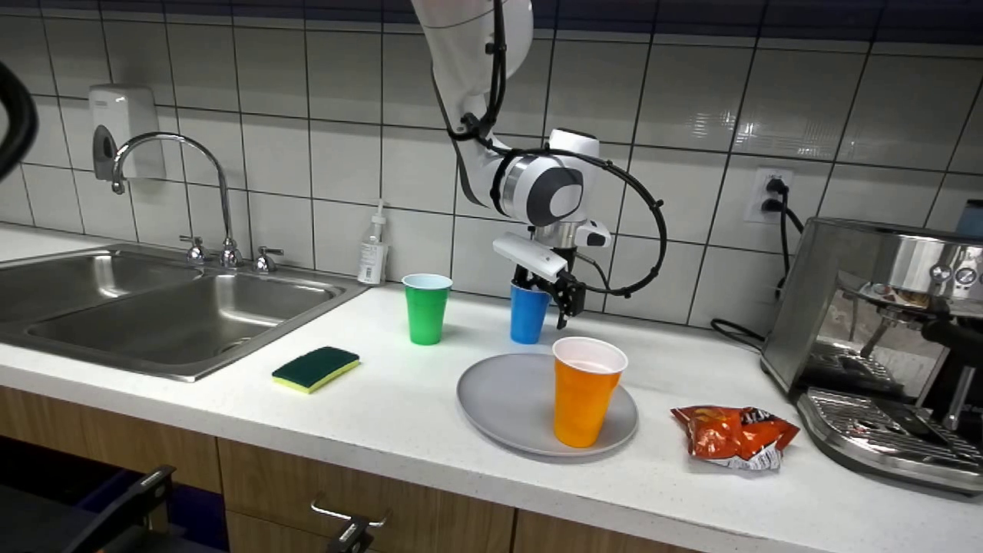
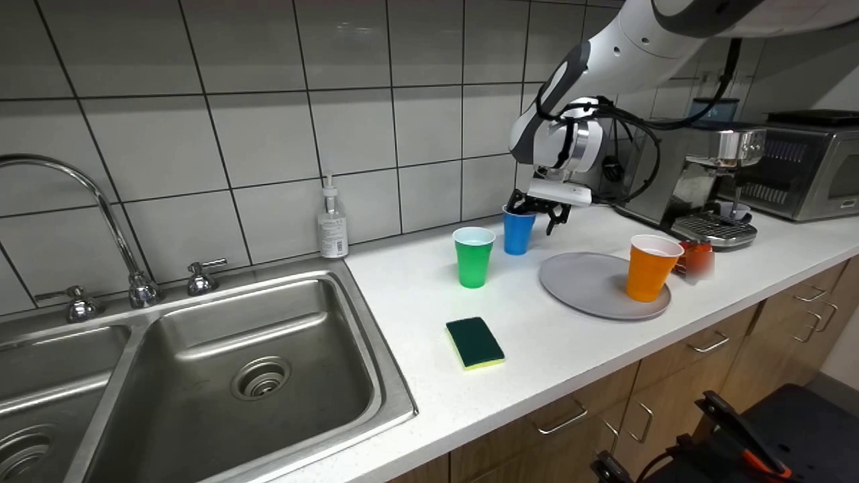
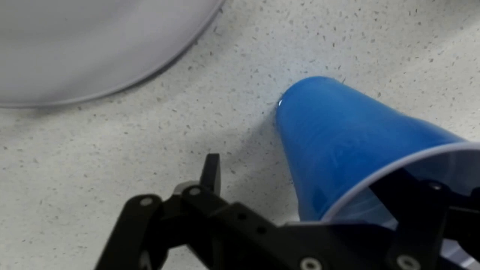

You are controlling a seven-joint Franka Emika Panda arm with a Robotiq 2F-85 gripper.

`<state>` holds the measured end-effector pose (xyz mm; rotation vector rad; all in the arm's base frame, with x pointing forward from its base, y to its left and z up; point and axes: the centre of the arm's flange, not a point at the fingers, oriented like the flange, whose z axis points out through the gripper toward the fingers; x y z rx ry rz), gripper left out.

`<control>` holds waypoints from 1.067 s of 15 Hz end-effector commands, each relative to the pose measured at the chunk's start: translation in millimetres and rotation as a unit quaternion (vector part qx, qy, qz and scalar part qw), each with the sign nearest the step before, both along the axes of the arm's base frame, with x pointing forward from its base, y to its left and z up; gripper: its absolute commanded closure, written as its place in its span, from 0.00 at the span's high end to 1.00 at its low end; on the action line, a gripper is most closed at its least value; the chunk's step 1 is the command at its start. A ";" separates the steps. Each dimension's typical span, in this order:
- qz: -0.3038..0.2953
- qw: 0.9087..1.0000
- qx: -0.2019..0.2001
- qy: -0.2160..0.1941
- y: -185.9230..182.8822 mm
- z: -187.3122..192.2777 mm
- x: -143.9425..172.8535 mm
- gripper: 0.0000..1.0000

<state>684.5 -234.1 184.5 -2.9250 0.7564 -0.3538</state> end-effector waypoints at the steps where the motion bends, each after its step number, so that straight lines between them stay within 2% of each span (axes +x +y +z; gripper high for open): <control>1: -0.001 1.000 -0.002 0.005 1.8 -3.2 8.6 1.00; 16: 0.007 1.000 -0.007 0.002 0.0 0.4 0.5 1.00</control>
